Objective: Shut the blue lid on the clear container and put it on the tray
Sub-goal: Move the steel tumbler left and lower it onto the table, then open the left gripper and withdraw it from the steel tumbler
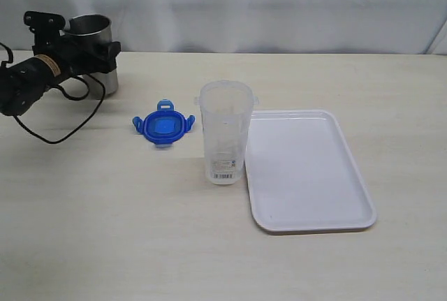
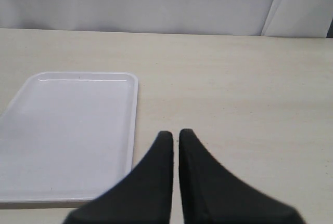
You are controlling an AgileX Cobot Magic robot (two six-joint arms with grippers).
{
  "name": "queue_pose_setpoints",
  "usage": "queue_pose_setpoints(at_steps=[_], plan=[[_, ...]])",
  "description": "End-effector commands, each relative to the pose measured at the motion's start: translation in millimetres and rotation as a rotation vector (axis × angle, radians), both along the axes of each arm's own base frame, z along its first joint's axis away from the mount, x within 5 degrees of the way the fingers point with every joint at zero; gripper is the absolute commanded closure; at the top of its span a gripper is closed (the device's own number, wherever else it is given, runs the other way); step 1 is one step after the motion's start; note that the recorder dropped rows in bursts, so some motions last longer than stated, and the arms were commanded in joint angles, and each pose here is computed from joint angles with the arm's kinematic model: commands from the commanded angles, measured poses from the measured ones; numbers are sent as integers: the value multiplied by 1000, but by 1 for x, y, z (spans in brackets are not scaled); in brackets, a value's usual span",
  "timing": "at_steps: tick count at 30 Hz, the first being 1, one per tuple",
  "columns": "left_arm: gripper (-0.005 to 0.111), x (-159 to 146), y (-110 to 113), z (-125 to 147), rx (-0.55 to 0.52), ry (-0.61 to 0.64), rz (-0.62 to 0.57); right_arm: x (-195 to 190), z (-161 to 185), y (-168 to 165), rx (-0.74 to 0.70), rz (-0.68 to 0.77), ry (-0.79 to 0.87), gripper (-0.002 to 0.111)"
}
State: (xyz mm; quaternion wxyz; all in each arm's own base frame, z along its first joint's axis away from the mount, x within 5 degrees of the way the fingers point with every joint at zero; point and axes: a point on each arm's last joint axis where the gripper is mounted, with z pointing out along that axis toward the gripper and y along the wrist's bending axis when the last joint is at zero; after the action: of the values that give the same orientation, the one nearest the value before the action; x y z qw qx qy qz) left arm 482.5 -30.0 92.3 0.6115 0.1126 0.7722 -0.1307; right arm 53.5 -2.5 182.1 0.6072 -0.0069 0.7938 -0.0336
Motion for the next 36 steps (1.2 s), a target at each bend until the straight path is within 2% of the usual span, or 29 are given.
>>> queue_pose_setpoints(at_steps=[1, 5, 27, 30, 36], plan=[[107, 3, -2, 8, -18, -79, -35, 0, 0, 0, 0, 2, -4, 104], [107, 1, -7, 1, -19, -109, -90, 0, 0, 0, 0, 2, -4, 104], [106, 2, -4, -3, -24, -60, -52, 0, 0, 0, 0, 2, -4, 104], [97, 2, -4, -4, -41, -43, -44, 0, 0, 0, 0, 2, -4, 104], [57, 2, -3, -5, -35, -32, -40, 0, 0, 0, 0, 2, -4, 104]])
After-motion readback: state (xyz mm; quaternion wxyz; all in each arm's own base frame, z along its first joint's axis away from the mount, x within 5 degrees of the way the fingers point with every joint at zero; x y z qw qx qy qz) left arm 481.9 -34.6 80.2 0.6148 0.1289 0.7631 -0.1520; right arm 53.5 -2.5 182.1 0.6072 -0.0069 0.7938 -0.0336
